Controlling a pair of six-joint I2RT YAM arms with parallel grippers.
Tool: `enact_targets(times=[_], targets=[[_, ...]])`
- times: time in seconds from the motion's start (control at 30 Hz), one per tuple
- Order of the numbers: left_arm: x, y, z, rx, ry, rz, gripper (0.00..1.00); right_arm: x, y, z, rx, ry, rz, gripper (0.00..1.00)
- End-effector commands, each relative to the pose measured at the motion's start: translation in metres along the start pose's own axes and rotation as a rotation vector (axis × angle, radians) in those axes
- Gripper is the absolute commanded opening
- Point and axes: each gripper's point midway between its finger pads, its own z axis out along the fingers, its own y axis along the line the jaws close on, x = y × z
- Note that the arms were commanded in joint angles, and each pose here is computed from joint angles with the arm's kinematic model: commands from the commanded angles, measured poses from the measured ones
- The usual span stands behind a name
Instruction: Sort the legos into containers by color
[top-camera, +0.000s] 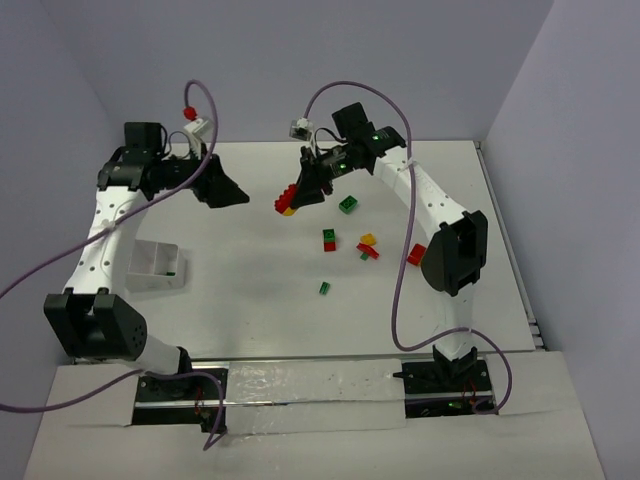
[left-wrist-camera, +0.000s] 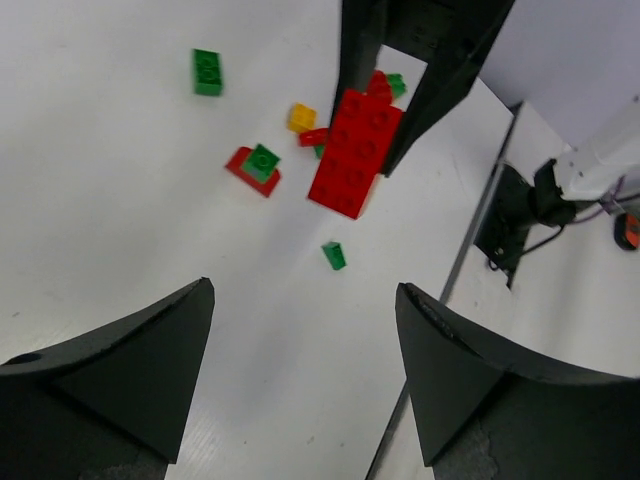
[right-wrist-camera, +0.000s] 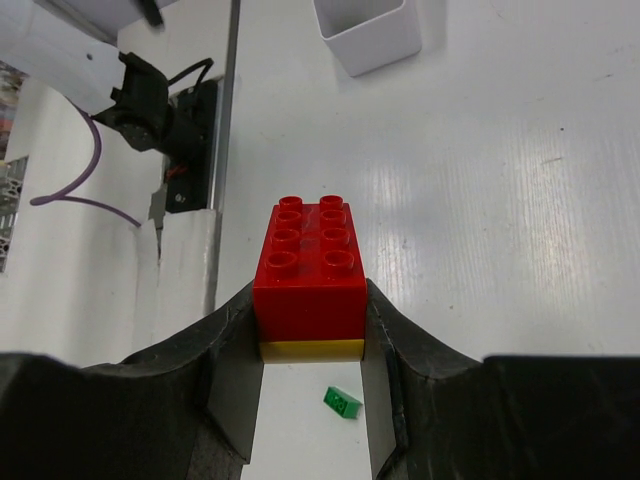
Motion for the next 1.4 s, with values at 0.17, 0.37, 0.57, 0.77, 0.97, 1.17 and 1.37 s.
enact_targets(times=[0.17,0.37,0.57,0.77,0.97,1.17,1.37], targets=[[-0.008,-0.027,0.05,0.146,0.064,0.123,0.83,-0.025,0.032,0.003,-0.057,-0.04,-0.067,0.0],[-0.011,-0.036,0.063,0.185,0.065,0.162,0.82,-0.027,0.037,0.003,-0.062,-0.041,-0.077,0.0],[-0.003,-0.044,0.072,0.228,0.089,0.179,0.77,-0.033,0.042,0.003,-0.07,-0.049,-0.089,0.0],[0.004,-0.048,0.073,0.255,0.098,0.182,0.65,-0.034,0.046,0.001,-0.077,-0.054,-0.087,0.0],[0.006,-0.048,0.073,0.275,0.11,0.196,0.55,-0.036,0.049,0.0,-0.084,-0.059,-0.089,0.0],[0.012,-0.05,0.071,0.292,0.137,0.195,0.57,-0.036,0.051,0.0,-0.087,-0.06,-0.089,0.0],[0.014,-0.049,0.072,0.302,0.14,0.199,0.42,-0.036,0.051,0.0,-0.089,-0.061,-0.092,0.0]])
